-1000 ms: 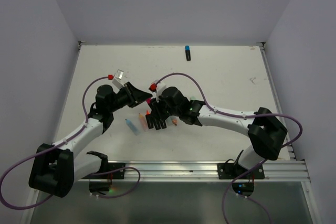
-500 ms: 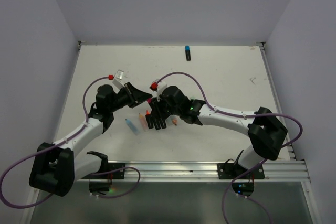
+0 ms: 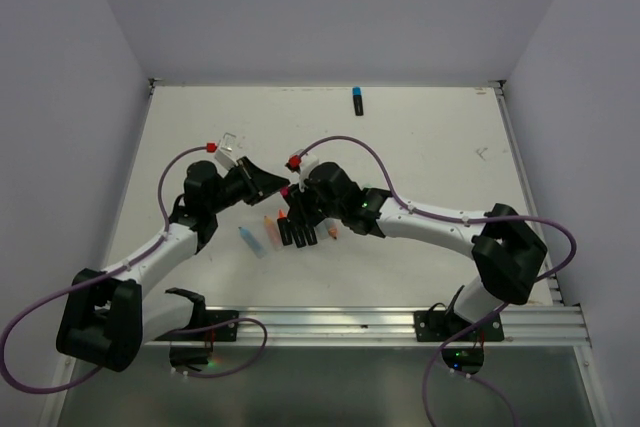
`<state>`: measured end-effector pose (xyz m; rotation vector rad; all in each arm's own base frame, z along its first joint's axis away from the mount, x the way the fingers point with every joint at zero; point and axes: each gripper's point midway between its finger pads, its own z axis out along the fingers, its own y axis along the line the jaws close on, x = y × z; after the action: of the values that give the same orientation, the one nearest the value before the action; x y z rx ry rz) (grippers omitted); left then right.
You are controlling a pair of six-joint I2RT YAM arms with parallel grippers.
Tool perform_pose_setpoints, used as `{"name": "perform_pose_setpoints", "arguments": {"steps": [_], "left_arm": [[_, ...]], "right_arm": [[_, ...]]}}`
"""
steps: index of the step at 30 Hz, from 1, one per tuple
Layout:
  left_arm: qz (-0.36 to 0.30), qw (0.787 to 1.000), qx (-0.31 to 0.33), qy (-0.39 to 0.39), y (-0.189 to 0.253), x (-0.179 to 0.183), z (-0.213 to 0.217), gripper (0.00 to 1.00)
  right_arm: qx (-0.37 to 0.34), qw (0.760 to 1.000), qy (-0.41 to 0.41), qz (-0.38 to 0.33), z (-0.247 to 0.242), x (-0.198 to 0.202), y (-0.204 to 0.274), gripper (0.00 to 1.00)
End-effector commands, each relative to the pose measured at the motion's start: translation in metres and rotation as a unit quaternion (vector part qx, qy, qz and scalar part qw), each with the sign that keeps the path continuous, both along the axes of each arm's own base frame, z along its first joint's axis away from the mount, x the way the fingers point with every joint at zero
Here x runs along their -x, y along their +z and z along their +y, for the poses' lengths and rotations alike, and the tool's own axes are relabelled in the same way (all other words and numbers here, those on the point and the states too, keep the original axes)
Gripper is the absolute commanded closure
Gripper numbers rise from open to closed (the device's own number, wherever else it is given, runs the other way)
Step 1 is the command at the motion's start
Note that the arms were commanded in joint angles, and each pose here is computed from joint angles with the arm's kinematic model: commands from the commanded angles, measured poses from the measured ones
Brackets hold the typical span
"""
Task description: Open the pen caps
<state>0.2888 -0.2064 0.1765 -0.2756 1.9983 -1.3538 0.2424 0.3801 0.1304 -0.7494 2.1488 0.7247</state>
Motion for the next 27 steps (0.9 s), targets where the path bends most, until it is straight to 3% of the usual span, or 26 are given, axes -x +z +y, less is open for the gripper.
{"name": "perform_pose_setpoints", "arguments": {"steps": [1, 5, 13, 21, 27], "left_arm": [[-0.022, 0.999, -0.011, 0.039, 0.019, -0.016, 0.007, 1.00], [-0.039, 0.989, -0.050, 0.132, 0.032, -0.052, 0.037, 1.00], [-0.069, 0.976, -0.050, 0.199, 0.057, -0.119, 0.097, 1.00], [-0.073, 0.971, -0.048, 0.221, 0.060, -0.125, 0.120, 1.00], [-0.097, 0.977, -0.017, 0.191, 0.075, -0.110, 0.109, 1.00]], "right_arm": [[-0.036, 0.999, -0.004, -0.013, 0.012, -0.008, 0.020, 1.00], [-0.037, 0.999, 0.002, 0.015, 0.009, 0.006, 0.001, 1.00], [-0.009, 0.999, -0.001, 0.034, -0.012, 0.062, -0.041, 1.00], [-0.022, 0.999, -0.010, 0.021, -0.035, 0.072, -0.020, 1.00], [-0.029, 0.999, -0.008, 0.017, -0.031, 0.070, -0.016, 1.00]]}}
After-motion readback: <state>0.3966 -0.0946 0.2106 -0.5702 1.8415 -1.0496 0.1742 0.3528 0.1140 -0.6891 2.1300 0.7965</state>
